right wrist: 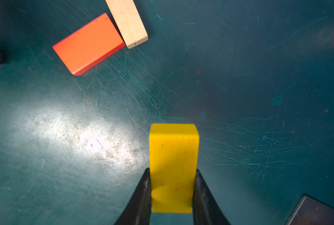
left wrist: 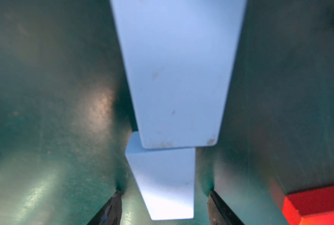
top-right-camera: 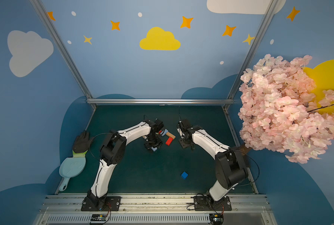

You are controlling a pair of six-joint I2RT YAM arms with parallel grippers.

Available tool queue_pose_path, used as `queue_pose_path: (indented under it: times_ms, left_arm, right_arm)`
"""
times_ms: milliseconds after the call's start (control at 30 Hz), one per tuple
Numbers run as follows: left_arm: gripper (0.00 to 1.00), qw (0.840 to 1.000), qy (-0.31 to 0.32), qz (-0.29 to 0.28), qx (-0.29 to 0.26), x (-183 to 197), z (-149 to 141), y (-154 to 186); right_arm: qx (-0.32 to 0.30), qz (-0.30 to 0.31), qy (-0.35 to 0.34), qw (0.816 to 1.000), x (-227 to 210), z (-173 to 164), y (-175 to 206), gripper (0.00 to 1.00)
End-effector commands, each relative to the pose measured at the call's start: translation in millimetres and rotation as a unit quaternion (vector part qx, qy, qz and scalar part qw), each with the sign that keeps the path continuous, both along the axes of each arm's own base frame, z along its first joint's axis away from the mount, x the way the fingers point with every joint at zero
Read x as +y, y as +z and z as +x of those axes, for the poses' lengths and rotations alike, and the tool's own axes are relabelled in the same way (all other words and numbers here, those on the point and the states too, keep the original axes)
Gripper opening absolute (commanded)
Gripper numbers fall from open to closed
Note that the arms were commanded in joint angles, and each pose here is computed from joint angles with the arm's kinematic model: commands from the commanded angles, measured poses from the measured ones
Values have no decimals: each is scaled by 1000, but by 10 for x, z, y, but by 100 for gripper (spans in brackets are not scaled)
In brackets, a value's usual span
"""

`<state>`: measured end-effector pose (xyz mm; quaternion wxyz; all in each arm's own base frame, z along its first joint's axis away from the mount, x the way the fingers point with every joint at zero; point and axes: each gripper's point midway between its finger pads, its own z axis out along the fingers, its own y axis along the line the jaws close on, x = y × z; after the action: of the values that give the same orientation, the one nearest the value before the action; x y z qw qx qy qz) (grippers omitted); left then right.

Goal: Assemble a heart with building blocks
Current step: Assemble the building block at the center of the board.

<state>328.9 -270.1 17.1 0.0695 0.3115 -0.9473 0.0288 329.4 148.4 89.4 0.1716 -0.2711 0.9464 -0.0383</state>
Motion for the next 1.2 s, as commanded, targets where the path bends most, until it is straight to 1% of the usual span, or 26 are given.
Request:
queue_pose_path:
  times_ms: [0,67,200,267,300,400,500,567,633,733,833,933,1033,1167]
  left_arm:
    - [73,1000,-12,16,14,90,-60,-50]
    - [76,1000,-22,10,11,71,-40,-29]
    - [82,997,-74,-13,1,-75,34,60]
    - [86,994,-103,-17,-20,-141,97,172]
    - [90,992,-117,-15,-31,-163,127,230]
    - [99,985,-153,-18,-73,-244,221,447]
    - [100,978,-181,-22,-106,-286,280,638]
    - [100,970,-203,-22,-132,-274,305,789]
    - [100,962,-220,-18,-163,-213,336,918]
    - [100,952,-229,-10,-200,-34,336,1055]
    - [100,953,-216,-8,-213,200,310,1046]
    - [100,955,-202,-3,-216,428,281,1019]
    - [100,958,-192,2,-213,627,252,976]
    - [100,964,-170,10,-204,876,203,901]
  right_arm:
    - [-3,4,-3,1000,19,43,-11,0]
    - [-5,5,-3,1000,19,43,-10,0]
    - [-5,8,-9,1000,18,39,-12,0]
    - [-2,17,-18,1000,35,29,1,0]
    - [-1,24,-26,999,42,21,11,0]
    - [6,47,-65,997,78,-16,50,0]
    - [20,66,-135,988,106,-61,94,0]
    - [46,81,-207,974,127,-116,76,0]
    - [75,79,-265,958,172,-185,43,0]
    - [95,76,-342,932,281,-264,6,0]
    - [116,94,-407,901,458,-346,-59,0]
    - [132,76,-431,889,658,-416,-93,0]
    - [127,69,-436,888,819,-423,-86,0]
    - [151,70,-462,871,1013,-460,-203,0]
